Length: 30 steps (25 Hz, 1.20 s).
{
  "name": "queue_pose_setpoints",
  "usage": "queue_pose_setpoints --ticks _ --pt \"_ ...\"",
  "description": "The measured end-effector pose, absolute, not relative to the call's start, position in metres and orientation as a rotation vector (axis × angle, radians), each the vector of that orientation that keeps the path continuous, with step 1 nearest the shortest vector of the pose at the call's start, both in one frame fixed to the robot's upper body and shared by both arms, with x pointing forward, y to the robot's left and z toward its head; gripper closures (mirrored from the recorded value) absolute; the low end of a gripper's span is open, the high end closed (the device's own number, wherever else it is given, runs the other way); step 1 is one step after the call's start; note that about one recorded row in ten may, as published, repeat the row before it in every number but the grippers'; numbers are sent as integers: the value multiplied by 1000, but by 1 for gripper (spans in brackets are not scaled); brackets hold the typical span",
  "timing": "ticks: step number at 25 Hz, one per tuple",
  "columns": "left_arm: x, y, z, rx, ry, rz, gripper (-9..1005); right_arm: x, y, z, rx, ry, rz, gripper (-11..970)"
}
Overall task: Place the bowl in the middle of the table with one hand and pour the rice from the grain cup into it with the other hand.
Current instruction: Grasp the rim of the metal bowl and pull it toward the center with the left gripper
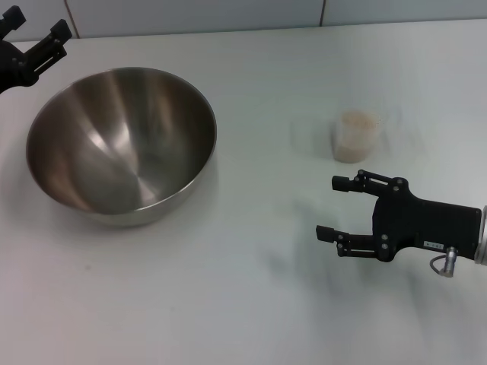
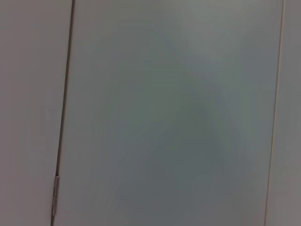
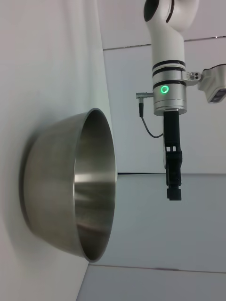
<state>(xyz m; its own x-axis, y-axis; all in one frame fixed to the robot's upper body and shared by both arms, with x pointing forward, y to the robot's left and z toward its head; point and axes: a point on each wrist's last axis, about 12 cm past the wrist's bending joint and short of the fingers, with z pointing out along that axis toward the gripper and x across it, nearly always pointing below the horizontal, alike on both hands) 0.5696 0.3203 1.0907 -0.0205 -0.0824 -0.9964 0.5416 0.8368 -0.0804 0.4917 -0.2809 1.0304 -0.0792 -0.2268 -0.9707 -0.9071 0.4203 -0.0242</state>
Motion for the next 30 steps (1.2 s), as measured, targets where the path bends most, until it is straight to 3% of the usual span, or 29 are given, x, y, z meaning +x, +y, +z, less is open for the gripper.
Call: queue_pose_setpoints --ticks 6,14,30 --pt "571 321 1092 394 1537 -521 225 492 -281 1030 -1033 1579 775 127" --pt "587 327 1106 515 1865 -501 233 492 -281 1030 -1035 1580 774 127" --pt "608 322 1125 646 2190 -363 250 493 -282 1031 -1040 1580 771 127"
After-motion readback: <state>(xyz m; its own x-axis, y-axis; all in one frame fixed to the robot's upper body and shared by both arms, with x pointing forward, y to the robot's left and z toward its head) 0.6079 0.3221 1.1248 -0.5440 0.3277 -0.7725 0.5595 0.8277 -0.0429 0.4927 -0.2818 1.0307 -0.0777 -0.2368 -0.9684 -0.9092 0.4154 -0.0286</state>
